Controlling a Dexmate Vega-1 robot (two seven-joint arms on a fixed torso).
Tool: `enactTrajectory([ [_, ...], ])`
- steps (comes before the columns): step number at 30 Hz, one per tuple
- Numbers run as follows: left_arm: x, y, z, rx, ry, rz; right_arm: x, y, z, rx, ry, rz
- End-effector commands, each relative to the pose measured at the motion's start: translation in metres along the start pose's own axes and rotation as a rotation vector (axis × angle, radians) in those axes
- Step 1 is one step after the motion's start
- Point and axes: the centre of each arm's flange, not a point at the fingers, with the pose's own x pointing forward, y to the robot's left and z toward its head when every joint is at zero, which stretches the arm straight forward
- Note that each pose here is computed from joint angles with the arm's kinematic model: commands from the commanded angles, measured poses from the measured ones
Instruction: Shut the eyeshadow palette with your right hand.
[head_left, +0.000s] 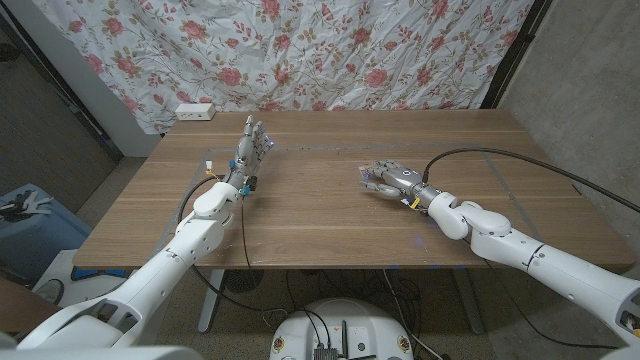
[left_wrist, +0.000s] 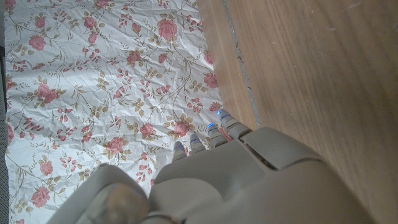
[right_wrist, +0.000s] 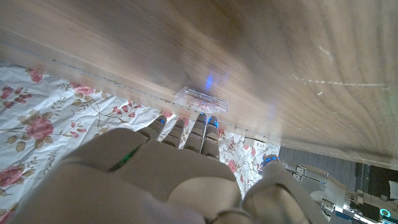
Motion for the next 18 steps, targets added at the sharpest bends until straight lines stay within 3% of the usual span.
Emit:
enactTrajectory([
  [1, 0.0, 0.0001, 0.0003, 0.0, -0.001, 0.0, 0.0012, 0.0021, 0.0015, 0.002, -0.001, 0.013],
  [18, 0.0002, 0.0001, 0.0002, 0.0, -0.001, 0.0, 0.0006, 0.0028, 0.0001, 0.009, 0.0, 0.015],
])
